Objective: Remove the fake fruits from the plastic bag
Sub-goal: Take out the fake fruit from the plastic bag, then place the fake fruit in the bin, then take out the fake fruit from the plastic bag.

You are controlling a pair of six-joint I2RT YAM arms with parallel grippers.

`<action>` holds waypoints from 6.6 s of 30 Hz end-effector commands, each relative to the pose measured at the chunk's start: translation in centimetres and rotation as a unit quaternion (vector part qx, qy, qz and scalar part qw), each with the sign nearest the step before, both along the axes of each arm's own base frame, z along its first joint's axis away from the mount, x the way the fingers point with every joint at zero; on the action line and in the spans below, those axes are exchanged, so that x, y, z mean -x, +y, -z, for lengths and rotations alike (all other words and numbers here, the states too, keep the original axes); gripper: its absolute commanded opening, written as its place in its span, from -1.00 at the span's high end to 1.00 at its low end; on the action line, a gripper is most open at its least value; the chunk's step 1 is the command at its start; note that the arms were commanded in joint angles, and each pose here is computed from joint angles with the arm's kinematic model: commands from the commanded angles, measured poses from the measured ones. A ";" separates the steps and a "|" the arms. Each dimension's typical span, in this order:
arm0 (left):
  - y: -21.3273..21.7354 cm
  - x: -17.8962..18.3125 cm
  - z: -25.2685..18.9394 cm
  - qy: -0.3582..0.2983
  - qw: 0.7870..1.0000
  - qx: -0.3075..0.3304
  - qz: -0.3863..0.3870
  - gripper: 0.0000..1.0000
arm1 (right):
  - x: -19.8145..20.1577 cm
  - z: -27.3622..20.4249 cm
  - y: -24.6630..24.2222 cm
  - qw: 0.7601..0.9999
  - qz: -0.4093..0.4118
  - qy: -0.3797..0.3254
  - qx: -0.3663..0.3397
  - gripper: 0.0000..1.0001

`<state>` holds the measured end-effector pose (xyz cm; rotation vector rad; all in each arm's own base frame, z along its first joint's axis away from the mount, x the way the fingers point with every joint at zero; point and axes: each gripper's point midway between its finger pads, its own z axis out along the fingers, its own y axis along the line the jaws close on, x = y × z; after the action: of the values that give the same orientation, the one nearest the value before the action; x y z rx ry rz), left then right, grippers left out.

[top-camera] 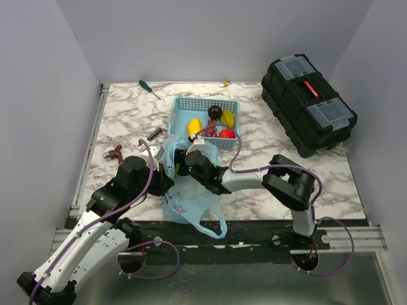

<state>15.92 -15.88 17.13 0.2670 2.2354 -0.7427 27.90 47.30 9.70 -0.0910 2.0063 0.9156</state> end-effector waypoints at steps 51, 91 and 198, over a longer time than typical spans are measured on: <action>1.1 -0.2 0.3 0.014 0.999 -0.027 -0.029 1.00 | 0.9 -7.3 -22.2 0.948 0.250 -0.085 0.177 0.48; 6.0 1.6 2.1 0.113 0.975 -0.124 -0.146 1.00 | -8.0 -17.7 -15.2 0.981 0.126 -0.121 0.084 0.57; 4.3 -2.5 -1.7 -0.005 0.988 -0.086 -0.130 1.00 | -3.1 -1.4 0.5 0.980 0.080 -0.159 0.087 -0.76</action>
<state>17.74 -11.44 17.25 0.0506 2.3461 -0.3958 28.12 48.37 10.91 -0.2496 1.8259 0.6480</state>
